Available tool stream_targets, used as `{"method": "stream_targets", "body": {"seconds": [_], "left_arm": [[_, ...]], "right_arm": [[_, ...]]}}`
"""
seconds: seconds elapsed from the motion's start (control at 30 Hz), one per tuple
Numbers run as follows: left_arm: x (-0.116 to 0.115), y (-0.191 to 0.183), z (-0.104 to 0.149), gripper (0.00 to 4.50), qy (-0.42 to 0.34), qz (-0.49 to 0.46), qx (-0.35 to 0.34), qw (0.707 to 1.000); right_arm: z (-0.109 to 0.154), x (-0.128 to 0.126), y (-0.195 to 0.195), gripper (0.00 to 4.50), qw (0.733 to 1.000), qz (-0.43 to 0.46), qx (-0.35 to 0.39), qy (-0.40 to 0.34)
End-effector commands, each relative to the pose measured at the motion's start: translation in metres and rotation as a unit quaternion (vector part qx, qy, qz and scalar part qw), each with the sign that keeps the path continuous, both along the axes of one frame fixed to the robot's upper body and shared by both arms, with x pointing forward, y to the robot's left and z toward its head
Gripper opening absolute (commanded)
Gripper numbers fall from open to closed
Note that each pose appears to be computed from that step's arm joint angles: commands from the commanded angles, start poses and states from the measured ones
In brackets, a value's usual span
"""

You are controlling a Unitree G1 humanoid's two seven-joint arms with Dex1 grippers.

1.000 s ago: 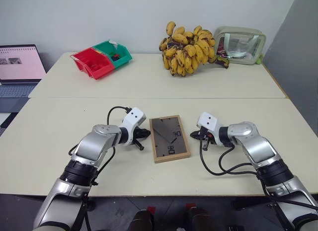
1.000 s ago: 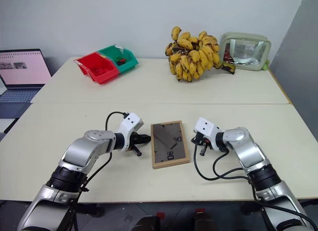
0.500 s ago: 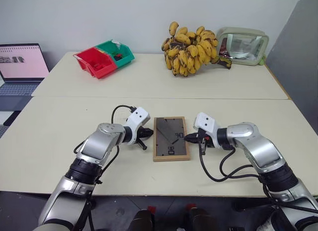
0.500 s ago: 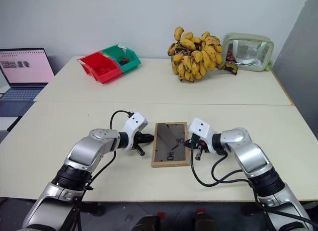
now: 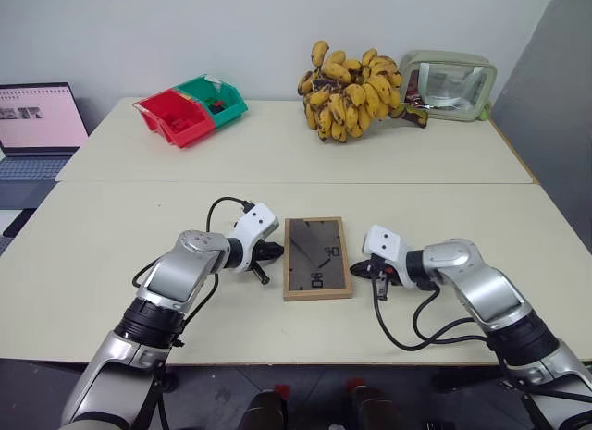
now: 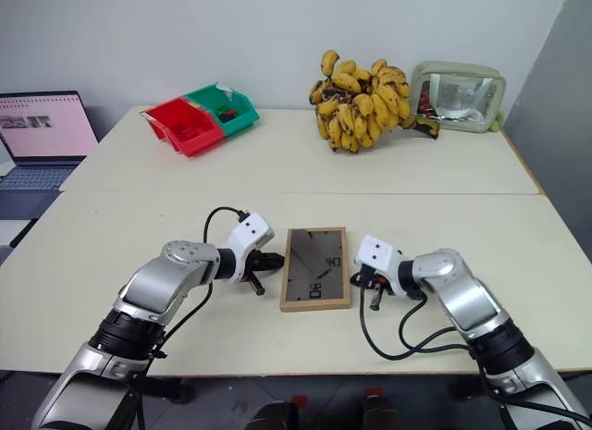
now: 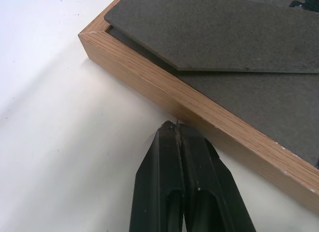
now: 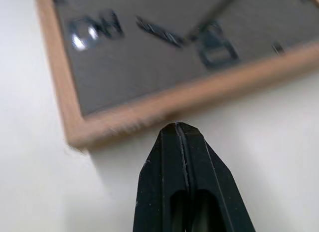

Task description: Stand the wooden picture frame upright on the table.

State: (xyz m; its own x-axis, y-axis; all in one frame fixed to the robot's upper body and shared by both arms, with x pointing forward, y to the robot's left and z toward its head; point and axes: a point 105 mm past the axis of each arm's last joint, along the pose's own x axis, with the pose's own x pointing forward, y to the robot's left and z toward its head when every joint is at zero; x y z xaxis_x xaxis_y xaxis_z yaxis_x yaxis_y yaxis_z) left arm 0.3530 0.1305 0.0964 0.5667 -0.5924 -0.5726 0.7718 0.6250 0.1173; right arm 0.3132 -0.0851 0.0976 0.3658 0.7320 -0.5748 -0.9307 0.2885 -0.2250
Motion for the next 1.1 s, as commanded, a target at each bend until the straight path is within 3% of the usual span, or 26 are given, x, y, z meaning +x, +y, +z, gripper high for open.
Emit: {"method": "stream_targets", "body": {"seconds": [0.03,0.23,0.4,0.43,0.57,0.67,0.77,0.87,1.1], "left_arm": [[-0.001,-0.009,-0.004,0.06,0.005,-0.014,0.001,1.0],[-0.006,0.001,-0.002,0.06,0.01,-0.015,0.006,1.0],[-0.022,0.034,-0.001,0.06,0.016,-0.035,0.038,0.999],[-0.027,0.042,0.005,0.06,0.028,-0.033,0.02,0.999],[-0.054,0.056,0.036,0.73,0.145,-0.027,-0.146,0.978],[-0.072,0.063,0.047,1.26,0.25,-0.014,-0.252,0.935],[-0.073,0.07,0.047,1.87,0.322,0.032,-0.326,0.888],[-0.07,0.065,0.041,2.38,0.352,0.051,-0.35,0.867],[-0.072,0.051,0.017,3.76,0.381,0.056,-0.344,0.856]], "right_arm": [[0.015,-0.007,0.011,0.0,0.999,0.029,0.02,-0.014],[0.014,0.0,0.0,0.0,1.0,0.012,0.005,-0.022],[0.015,0.016,-0.015,0.0,0.999,-0.019,-0.008,-0.043],[0.016,0.021,-0.017,0.0,0.998,-0.028,-0.008,-0.05],[0.018,0.032,-0.023,0.0,0.997,-0.048,-0.002,-0.059],[0.016,0.034,-0.025,0.0,0.997,-0.056,0.001,-0.057],[0.013,0.035,-0.024,0.0,0.997,-0.06,0.003,-0.054],[0.013,0.034,-0.019,0.0,0.997,-0.059,0.009,-0.051],[0.009,0.026,-0.009,0.0,0.998,-0.044,0.011,-0.042]]}}
